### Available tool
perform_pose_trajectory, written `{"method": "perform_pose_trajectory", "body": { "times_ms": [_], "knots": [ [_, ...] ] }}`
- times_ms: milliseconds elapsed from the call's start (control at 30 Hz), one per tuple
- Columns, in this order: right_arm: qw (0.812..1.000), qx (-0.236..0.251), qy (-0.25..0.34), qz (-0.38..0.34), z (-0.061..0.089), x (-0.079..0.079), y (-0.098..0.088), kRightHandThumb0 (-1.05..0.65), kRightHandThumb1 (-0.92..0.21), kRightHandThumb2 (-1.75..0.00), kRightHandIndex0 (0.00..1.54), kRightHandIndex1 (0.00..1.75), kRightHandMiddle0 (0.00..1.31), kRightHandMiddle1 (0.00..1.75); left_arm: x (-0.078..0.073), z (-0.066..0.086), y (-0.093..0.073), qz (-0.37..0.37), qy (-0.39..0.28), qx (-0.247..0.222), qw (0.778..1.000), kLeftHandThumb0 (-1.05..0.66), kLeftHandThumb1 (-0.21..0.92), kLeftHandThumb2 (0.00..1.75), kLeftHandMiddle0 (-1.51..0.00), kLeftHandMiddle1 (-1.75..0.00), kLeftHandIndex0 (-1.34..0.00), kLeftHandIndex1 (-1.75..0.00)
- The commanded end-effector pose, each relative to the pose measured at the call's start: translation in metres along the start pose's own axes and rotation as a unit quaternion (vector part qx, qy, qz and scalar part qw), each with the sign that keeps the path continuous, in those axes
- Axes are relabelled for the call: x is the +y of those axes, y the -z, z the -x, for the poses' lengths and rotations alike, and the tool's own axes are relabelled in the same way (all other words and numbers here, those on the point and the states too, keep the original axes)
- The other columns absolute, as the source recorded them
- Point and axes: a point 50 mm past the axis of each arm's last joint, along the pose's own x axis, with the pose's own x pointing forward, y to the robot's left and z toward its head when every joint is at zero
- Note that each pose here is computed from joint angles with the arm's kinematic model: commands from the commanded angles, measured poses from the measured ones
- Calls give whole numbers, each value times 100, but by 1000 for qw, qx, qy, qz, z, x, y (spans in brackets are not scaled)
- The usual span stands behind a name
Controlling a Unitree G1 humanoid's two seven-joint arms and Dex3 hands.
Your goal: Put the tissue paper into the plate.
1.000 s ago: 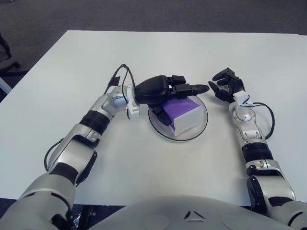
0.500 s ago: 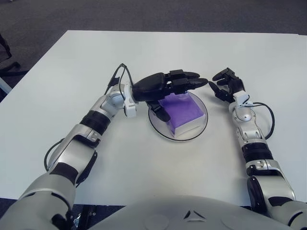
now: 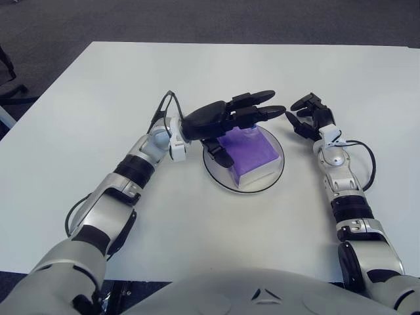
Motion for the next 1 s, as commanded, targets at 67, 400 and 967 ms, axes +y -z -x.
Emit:
{"method": "perform_pose_trajectory", "body": {
  "times_ms": [67,400,967],
  "knots": [
    [996,91,-19,-8,34,17,44,-37,-87,-39,71,161,44,153,2,4,0,0,-28,-9,1000,-105,92,67,0,0,-7,0],
    [996,92,-19,-8,34,17,45,-37,-87,-39,71,161,44,153,10,12,7,-24,-67,8,997,-104,92,62,0,0,-6,0],
    [996,92,-19,-8,34,15,45,-37,-87,-39,71,161,44,153,-16,86,44,-86,-175,299,934,-103,92,92,0,0,-6,0]
  ]
}}
